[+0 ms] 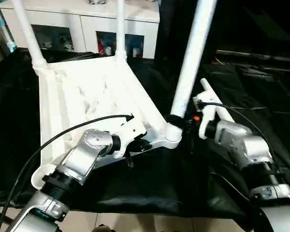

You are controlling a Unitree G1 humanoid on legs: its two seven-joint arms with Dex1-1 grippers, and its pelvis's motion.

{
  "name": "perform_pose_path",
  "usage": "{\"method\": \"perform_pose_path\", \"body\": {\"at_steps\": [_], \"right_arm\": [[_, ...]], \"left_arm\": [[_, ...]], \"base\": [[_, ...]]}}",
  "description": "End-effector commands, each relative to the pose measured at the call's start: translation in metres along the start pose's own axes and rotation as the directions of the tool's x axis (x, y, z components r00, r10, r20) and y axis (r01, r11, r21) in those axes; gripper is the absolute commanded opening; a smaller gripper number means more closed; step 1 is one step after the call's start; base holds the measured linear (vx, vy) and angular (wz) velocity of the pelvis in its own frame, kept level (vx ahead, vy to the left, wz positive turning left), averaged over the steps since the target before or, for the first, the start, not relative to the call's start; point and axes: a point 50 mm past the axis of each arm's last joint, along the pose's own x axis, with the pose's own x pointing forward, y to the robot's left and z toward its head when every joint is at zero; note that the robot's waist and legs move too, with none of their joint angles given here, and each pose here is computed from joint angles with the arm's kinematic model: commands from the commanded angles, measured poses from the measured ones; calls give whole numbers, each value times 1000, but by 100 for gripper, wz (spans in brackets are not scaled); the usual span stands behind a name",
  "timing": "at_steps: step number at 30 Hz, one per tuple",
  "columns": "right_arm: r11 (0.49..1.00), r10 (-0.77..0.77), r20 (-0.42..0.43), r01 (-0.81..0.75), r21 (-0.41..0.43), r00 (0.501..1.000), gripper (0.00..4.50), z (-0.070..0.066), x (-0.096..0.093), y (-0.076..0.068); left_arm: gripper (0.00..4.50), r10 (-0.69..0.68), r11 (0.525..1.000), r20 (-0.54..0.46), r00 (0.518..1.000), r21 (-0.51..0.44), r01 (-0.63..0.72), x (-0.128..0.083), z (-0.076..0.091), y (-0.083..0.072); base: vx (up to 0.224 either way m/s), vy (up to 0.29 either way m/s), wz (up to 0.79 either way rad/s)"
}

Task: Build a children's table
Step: Insert table leg to table base

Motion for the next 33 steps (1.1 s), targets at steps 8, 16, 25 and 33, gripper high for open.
{"method": "perform_pose_path", "body": {"at_steps": [8, 16, 25, 33], "right_arm": [[977, -145, 100, 127, 169, 984, 188, -35, -20, -11], [977, -182, 80, 171, 124, 980, 187, -50, -20, -8], [977, -156, -34, 149, -150, 987, 187, -54, -19, -1], [972, -121, -57, 107, -208, 991, 187, -50, -17, 1]], "left_arm": [[0, 9, 1000, 7, 1000, 12, -10, 0, 3, 4], [0, 14, 1000, 2, 1000, 17, -14, -2, 4, 8], [0, 15, 999, -8, 1000, 29, -15, -1, 4, 11], [0, 13, 999, -6, 1000, 32, -13, 0, 6, 12]], "base": [[0, 0, 0], [0, 0, 0], [0, 0, 0], [0, 0, 0]]}}
